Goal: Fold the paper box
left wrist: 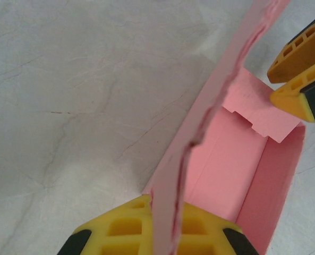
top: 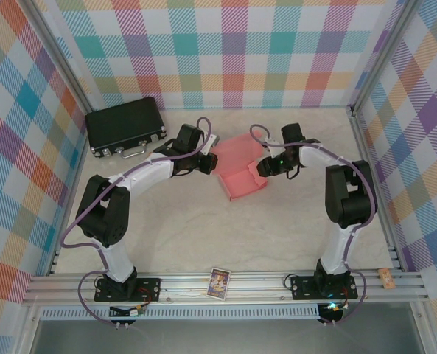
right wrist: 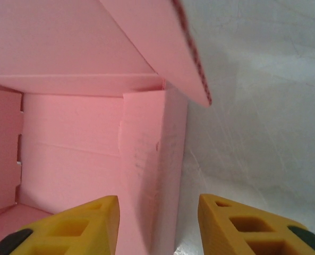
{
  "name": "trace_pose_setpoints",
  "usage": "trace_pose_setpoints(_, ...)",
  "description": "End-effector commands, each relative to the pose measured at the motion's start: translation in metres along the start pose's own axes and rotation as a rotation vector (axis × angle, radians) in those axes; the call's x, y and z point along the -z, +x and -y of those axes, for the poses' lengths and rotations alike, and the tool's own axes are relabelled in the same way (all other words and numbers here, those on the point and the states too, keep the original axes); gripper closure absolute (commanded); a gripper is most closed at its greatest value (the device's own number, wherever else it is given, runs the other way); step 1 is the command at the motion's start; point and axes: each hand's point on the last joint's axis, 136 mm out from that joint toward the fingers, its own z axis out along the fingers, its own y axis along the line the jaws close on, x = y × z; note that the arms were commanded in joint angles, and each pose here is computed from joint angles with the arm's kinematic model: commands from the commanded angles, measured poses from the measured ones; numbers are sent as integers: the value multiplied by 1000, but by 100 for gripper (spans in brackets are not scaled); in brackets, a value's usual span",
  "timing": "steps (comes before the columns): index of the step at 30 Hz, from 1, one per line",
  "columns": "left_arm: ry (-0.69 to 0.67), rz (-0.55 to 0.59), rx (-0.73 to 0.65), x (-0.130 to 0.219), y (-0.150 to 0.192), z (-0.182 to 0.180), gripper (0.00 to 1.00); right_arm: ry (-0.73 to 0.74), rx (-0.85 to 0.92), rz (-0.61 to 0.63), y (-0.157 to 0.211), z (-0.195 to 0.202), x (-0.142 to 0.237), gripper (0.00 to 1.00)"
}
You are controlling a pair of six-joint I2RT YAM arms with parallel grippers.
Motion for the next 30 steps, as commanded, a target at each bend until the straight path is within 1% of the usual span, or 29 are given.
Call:
trace_pose_setpoints(1, 23, 11, -8, -3, -6, -1, 100, -13, 14, -35, 5, -2, -2, 58)
trace_pose_setpoints(6, 25, 13, -7, -5, -7, -1, 100, -4, 8, -42, 8, -1, -2, 68)
trace_pose_setpoints(10, 27, 11, -5, -6, -7, -2, 100, -14, 4, -51, 10, -2, -4, 72)
trace_pose_setpoints(16, 27, 7, 4, -9, -6, -3, 100, 20, 4, -85, 20, 1, -8, 74)
trace_pose_setpoints(20, 23, 5, 7, -10, -5, -4, 100, 75, 24, -103, 25, 4, -9, 76)
trace_pose_setpoints(28, 28, -1, 18, -13, -5, -4, 100, 228, 69, -110, 27, 9, -11, 83)
trace_pose_setpoints(30, 31, -2, 17, -14, -4, -4, 100, 270, 76, -110, 27, 12, -11, 86)
